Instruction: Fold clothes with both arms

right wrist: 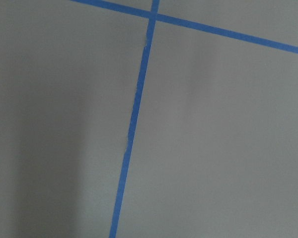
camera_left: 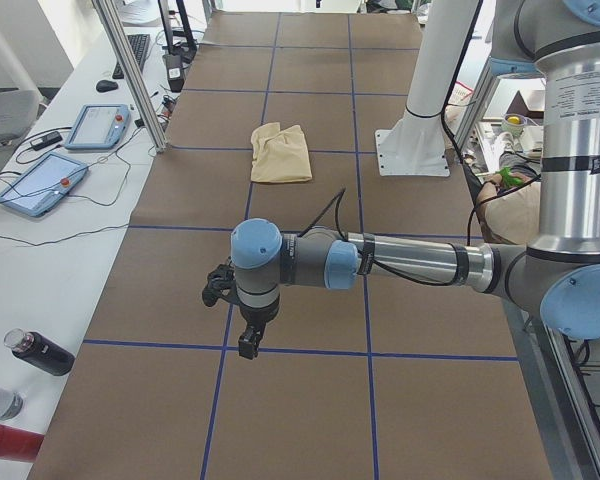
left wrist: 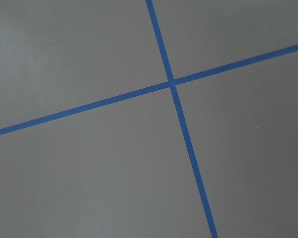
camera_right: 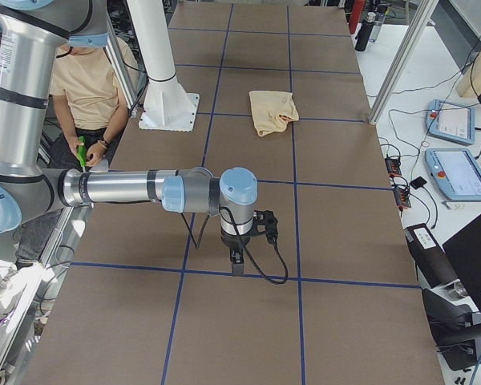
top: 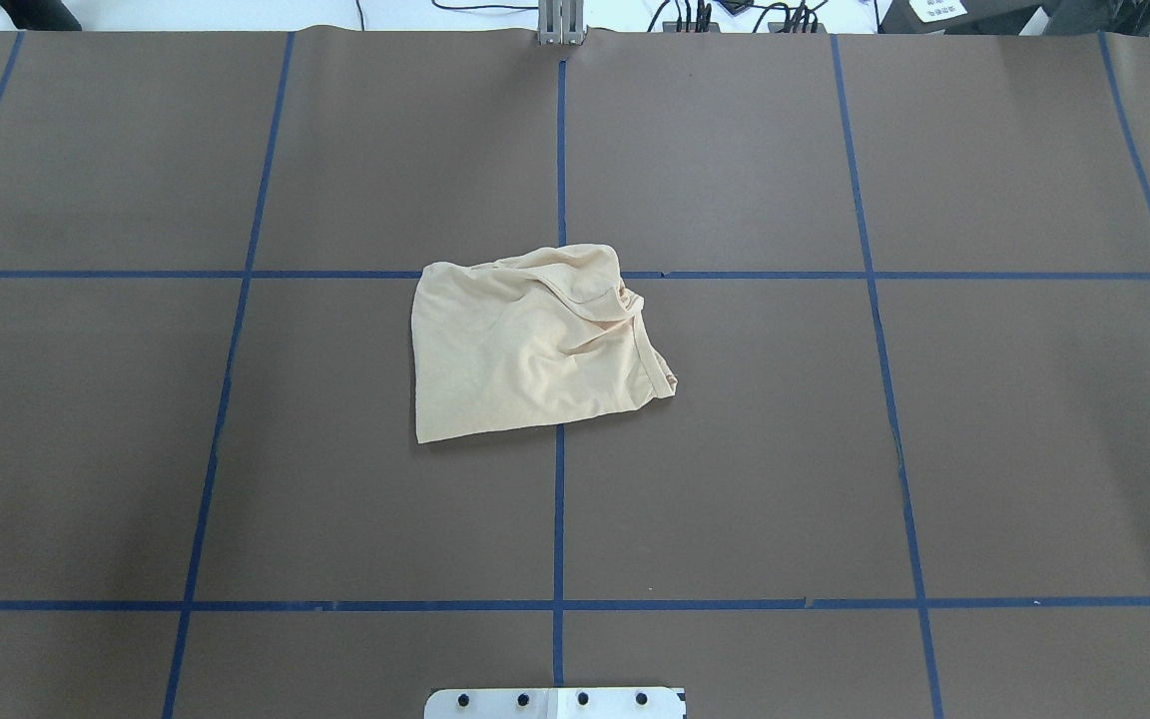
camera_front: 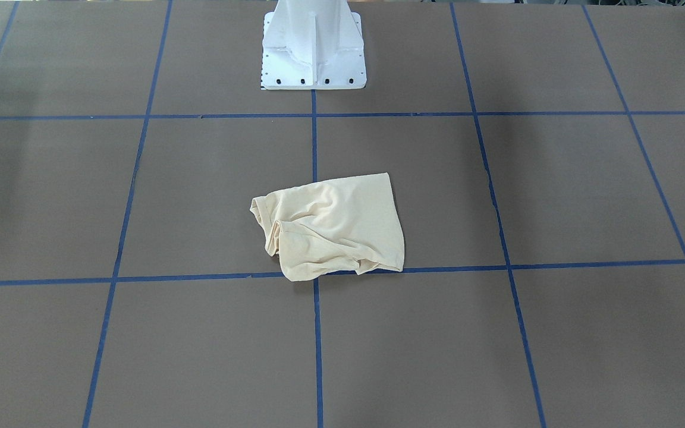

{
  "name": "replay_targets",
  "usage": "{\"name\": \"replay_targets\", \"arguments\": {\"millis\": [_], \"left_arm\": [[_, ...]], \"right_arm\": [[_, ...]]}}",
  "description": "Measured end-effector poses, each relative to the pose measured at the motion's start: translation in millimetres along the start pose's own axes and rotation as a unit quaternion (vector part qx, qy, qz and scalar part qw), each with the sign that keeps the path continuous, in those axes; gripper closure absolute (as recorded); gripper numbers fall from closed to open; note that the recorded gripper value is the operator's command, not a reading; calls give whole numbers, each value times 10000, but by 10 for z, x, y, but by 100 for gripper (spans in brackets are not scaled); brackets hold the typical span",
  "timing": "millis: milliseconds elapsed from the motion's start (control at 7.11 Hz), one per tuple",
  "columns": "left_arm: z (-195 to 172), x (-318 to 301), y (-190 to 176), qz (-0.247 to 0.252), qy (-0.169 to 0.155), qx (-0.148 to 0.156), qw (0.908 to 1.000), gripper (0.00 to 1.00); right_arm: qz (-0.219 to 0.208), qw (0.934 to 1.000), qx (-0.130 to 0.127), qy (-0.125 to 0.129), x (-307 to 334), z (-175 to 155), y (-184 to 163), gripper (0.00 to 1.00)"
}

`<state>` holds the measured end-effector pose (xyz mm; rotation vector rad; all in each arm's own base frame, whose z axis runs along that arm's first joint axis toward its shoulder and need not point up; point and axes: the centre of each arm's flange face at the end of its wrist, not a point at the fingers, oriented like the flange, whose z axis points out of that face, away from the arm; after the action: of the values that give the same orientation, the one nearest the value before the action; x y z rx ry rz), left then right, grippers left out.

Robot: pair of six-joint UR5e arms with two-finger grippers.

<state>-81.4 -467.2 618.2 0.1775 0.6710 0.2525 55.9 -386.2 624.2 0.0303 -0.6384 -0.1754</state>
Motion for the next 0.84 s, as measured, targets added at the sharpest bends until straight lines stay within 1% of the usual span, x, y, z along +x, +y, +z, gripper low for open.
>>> {"name": "replay_targets", "arguments": {"millis": [141, 422, 844], "left_arm": [[-7, 6, -8, 21, -8, 25, 10000, 0], [-13, 11, -14, 30, -9, 44, 10000, 0], [-11, 17, -10, 30, 18, 51, 10000, 0]], "right_arm": [[19, 10000, -4, -47, 1, 11, -15, 0], [60, 9997, -72, -224, 29, 98, 17, 0], [59, 9998, -107, -149, 70, 131, 27, 0]]}}
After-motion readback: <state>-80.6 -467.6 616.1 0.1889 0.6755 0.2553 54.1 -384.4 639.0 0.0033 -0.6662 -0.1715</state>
